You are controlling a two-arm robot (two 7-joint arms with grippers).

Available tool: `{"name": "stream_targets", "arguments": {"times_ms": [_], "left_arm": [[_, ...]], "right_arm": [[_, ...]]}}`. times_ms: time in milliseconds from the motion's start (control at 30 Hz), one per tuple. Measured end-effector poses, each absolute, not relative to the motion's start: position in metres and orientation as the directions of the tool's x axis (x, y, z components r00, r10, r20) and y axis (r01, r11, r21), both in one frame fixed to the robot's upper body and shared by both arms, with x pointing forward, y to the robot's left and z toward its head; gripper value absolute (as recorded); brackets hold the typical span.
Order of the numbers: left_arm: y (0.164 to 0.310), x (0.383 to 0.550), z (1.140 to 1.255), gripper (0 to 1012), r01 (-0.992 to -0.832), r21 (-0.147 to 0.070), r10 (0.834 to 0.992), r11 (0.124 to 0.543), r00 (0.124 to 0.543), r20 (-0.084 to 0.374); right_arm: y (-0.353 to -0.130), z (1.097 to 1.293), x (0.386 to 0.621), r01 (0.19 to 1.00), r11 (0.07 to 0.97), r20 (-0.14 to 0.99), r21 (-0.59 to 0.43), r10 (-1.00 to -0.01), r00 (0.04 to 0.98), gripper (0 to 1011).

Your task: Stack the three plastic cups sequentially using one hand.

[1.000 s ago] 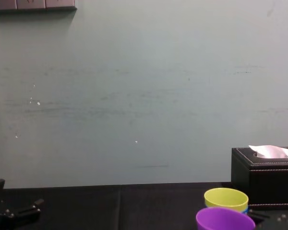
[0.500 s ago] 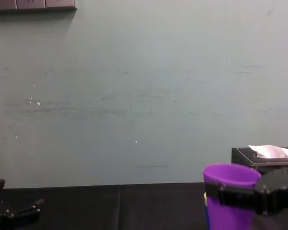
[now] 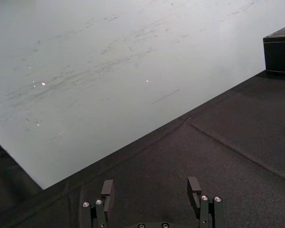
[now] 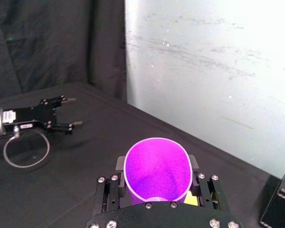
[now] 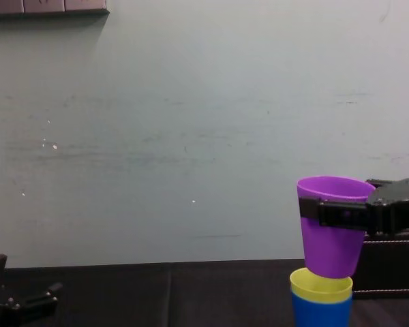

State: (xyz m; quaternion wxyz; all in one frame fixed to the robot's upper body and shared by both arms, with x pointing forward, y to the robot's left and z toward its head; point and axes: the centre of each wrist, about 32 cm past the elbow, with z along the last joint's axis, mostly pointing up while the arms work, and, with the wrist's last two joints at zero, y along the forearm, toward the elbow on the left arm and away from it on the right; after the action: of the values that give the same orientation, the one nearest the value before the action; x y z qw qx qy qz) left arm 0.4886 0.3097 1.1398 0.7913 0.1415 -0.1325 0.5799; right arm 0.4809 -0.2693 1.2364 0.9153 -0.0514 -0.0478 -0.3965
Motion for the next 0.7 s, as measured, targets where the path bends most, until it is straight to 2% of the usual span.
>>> {"name": "stream_targets", "arguments": {"times_ms": [700], "left_arm": [[0.310, 0.489, 1.140, 1011, -0.955, 0.070, 0.880, 0.287, 0.292, 0.374]], "right_arm": [[-0.268, 1.224, 0.510, 0.752, 0.656, 0.153, -0.065, -0.738, 0.657, 731]]}}
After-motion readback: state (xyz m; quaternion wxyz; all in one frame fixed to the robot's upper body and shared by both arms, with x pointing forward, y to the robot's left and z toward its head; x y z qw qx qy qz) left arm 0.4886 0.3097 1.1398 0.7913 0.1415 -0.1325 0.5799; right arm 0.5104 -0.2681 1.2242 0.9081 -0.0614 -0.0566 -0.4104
